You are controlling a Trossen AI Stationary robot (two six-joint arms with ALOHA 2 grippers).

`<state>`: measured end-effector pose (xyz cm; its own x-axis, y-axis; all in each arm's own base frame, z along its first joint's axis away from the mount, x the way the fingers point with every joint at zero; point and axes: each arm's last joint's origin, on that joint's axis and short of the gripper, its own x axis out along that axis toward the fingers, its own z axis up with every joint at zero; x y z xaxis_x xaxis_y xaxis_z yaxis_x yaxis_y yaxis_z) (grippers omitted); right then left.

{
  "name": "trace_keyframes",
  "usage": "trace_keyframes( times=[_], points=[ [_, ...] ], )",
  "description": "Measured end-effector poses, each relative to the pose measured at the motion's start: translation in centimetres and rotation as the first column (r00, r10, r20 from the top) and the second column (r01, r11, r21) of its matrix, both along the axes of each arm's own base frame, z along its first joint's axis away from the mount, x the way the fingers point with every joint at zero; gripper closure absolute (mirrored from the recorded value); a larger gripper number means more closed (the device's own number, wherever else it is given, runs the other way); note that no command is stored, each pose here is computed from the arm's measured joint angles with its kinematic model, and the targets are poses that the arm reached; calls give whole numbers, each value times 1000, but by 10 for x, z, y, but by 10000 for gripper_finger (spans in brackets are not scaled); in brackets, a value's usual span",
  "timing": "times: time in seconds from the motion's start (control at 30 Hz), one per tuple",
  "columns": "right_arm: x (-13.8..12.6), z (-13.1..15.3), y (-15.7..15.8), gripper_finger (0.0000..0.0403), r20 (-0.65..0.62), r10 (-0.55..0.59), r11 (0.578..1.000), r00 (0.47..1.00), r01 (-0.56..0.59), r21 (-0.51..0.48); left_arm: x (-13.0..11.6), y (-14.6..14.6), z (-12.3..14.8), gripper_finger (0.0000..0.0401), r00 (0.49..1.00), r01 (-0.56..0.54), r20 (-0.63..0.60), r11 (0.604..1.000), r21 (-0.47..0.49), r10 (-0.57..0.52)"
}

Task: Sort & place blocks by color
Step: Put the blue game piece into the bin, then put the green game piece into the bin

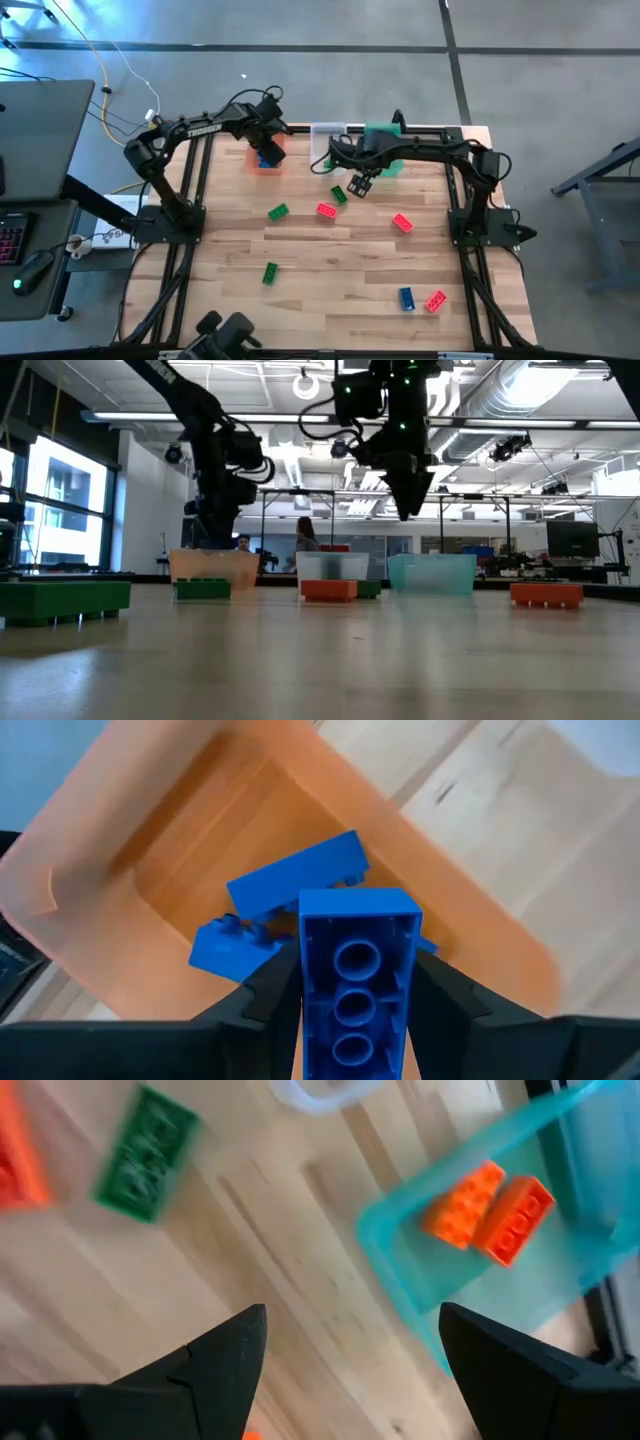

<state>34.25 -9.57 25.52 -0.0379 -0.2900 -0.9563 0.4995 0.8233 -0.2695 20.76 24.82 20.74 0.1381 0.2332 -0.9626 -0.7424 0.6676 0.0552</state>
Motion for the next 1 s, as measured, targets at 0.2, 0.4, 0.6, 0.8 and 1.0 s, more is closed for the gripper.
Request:
trace_keyframes(
  times=[0.2, 0.4, 0.6, 0.8, 1.0],
  points=[
    [16, 1, 22, 116, 141, -34, 999, 989, 39, -32, 1, 11, -12, 267, 1000, -2, 2, 1000, 11, 2],
    [24, -1, 36, 116, 195, -67, 996, 978, 76, -38, 1, 12, -12, 221, 1000, 29, -4, 999, 18, -29],
    [28, 0, 41, 116, 244, -104, 993, 964, 114, -29, 1, 12, -11, 181, 1000, 23, -1, 999, 23, -23],
    [28, 0, 43, 116, 250, -114, 992, 961, 125, -25, 0, 10, -10, 171, 1000, 14, -7, 1000, 17, -14],
    [30, 0, 44, 116, 272, -127, 992, 954, 129, 10, -2, 0, 1, 173, 999, 42, -12, 999, 0, -42]
  ],
)
